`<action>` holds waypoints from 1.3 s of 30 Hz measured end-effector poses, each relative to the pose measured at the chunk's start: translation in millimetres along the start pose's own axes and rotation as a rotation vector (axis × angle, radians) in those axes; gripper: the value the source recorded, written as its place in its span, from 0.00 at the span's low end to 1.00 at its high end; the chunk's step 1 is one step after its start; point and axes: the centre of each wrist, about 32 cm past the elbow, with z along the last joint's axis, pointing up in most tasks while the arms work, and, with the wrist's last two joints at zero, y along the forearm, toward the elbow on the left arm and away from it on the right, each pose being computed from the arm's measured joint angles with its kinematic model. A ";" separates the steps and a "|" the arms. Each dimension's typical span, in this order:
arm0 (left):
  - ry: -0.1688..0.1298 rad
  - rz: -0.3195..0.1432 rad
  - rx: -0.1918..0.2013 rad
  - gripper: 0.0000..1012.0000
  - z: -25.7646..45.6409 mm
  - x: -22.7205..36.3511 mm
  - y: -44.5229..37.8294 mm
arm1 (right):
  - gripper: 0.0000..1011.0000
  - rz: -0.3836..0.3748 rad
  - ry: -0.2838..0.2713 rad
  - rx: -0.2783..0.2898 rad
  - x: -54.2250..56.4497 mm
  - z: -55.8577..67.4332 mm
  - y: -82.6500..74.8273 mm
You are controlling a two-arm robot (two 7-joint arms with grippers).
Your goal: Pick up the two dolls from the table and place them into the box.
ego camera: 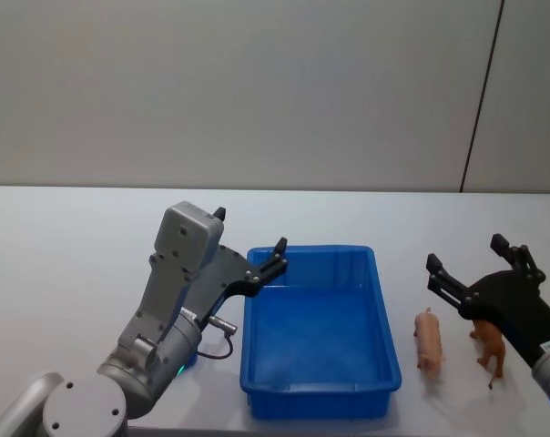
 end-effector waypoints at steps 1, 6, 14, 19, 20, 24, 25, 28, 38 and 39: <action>0.000 0.000 0.000 0.99 0.0 0.0 0.0 | 0.99 0.000 0.000 0.000 0.0 0.0 0.0; 0.000 0.000 0.000 0.99 0.0 0.0 0.0 | 0.99 0.000 0.000 0.000 0.0 0.0 0.0; 0.000 0.000 0.000 0.99 0.0 0.0 0.0 | 0.99 0.000 0.000 0.000 0.0 0.0 0.0; 0.000 0.000 0.000 0.99 0.0 0.0 0.0 | 0.99 0.000 0.000 0.000 0.0 0.0 0.0; 0.000 0.000 0.000 0.99 0.0 0.0 0.0 | 0.99 0.000 0.000 0.000 0.0 0.0 0.0; 0.000 0.000 0.000 0.99 0.0 0.0 0.0 | 0.99 0.000 0.000 0.001 0.1 0.1 0.3; 0.000 0.000 0.000 0.99 0.0 0.0 0.0 | 0.99 0.001 -0.001 0.000 0.7 0.0 0.9; 0.000 0.000 0.000 0.99 0.0 0.0 0.0 | 0.99 0.003 -0.006 0.000 2.6 -0.2 2.4; 0.000 0.000 0.000 0.99 0.0 0.0 0.0 | 0.99 0.001 -0.018 -0.051 17.9 -1.1 5.7; 0.000 0.000 0.000 0.99 0.0 0.0 0.0 | 0.99 0.001 -0.018 -0.059 19.5 -1.3 5.7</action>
